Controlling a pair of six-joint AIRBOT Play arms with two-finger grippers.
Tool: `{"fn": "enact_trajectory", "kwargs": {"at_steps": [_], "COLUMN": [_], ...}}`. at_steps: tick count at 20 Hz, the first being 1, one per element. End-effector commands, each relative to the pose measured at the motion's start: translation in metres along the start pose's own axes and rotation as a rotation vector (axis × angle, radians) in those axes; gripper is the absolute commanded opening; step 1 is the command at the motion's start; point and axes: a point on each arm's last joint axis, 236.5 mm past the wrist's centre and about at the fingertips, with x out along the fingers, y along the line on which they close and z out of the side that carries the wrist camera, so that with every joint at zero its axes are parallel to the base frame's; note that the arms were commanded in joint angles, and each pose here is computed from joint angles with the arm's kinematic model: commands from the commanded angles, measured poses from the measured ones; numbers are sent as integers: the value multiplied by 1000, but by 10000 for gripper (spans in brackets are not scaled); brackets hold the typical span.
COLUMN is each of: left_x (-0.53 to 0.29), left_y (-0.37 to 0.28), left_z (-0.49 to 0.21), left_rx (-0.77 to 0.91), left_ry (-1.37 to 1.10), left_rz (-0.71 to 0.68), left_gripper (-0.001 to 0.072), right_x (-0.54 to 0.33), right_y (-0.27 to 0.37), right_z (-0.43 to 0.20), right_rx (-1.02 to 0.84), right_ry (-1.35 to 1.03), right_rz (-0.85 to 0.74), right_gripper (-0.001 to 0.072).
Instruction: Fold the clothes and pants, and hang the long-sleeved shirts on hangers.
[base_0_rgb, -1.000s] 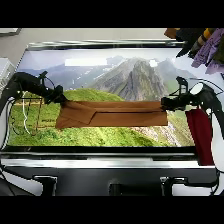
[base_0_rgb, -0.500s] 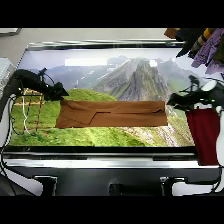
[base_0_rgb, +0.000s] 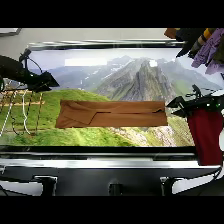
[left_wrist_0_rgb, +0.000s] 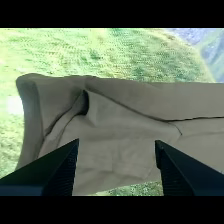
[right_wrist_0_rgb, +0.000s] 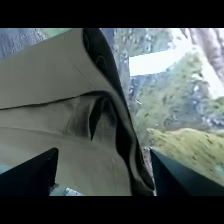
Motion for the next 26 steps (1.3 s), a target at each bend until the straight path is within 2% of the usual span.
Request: {"fn": "enact_trajectory", "kwargs": {"at_steps": [1,10,12,13,15,16,17,18,19,23,26], "left_x": [-14,-13,-11,-11,-10,-9,-8,-8,-5,32,95], "left_y": [-2,-1,-1,0,0,0,1,1,-1,-28,-81], "left_z": [-5,-6,-7,-7,-7,-7,-8,-8,-8,-22,-50], "left_rx": [17,14,12,11,10,9,9,8,9,22,-47], "left_ry": [0,7,11,13,15,17,19,20,23,94,164], "left_rz": [18,19,19,19,18,19,19,18,15,-50,-201], "left_gripper": [551,551,550,549,519,491,357,167,8,14,14], "right_x": [17,53,59,60,59,55,49,41,32,-11,-37], "right_y": [-1,12,12,12,18,21,26,31,36,65,84], "right_z": [-1,-2,-6,-8,-9,-10,-9,-9,-9,-14,-22], "right_rx": [-8,-43,-61,-71,-81,-93,-102,-105,-99,-120,-130], "right_ry": [31,59,73,80,84,81,71,56,43,5,-36], "right_rz": [31,14,-17,-26,-14,-11,-14,-21,-29,-56,-63], "right_gripper": [638,628,507,390,105,35,32,32,32,32,31]}}
